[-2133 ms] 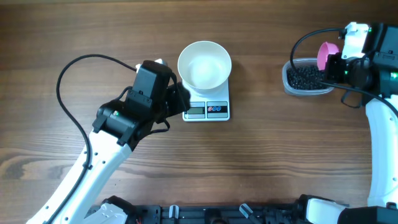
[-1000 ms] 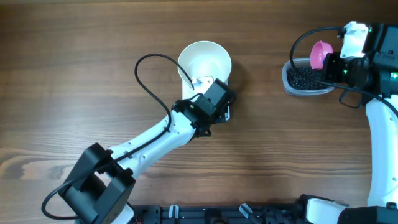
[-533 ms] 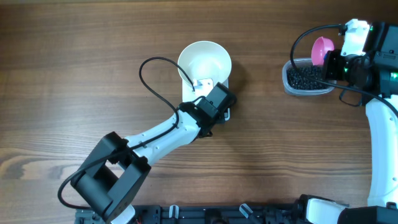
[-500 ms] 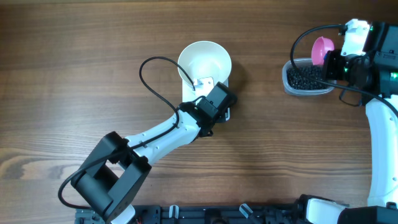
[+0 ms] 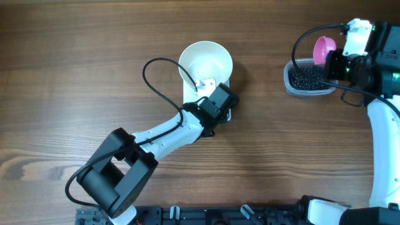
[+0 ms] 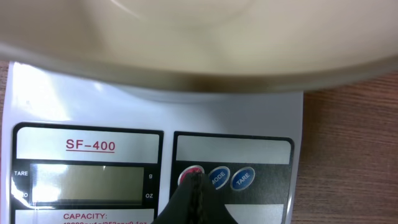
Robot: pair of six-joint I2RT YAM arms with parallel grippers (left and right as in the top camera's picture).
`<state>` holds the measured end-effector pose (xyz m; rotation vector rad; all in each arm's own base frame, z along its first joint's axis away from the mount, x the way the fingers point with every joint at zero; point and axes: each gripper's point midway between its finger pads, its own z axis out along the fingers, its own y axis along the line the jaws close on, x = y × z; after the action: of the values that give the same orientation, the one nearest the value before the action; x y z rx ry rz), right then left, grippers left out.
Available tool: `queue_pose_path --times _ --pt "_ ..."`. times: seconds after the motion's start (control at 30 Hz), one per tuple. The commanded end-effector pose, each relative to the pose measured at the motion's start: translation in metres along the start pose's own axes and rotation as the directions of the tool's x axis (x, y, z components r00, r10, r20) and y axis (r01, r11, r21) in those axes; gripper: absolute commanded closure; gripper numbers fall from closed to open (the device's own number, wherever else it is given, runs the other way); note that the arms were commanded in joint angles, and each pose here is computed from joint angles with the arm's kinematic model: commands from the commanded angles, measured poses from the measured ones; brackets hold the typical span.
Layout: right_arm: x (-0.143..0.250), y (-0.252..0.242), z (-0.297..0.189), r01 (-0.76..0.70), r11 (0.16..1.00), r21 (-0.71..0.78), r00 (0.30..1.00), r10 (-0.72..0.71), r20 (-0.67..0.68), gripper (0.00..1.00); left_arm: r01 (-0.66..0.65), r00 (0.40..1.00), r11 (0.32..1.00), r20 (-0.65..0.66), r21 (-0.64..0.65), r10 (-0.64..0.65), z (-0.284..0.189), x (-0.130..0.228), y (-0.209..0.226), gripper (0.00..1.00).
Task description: Scoop item into bowl and weigh 150g on scale
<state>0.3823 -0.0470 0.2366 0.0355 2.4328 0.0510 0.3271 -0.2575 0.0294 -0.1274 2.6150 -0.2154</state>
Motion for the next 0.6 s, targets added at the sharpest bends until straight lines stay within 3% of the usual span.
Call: queue_pose_path --times 0.0,0.57 --pt "-0.0102 0.0021 -0.0093 0.002 1.000 -0.011 0.999 -0.002 0.039 0.96 -0.007 1.000 1.000 0.003 -0.027 0.007 0.0049 0.0029 0.0058 0.96" --pt "-0.0101 0.0021 -0.0093 0.002 1.000 -0.011 0.999 -0.002 0.039 0.96 -0.009 1.000 0.999 0.002 -0.046 0.009 0.0149 0.0055 0.0093 0.96"
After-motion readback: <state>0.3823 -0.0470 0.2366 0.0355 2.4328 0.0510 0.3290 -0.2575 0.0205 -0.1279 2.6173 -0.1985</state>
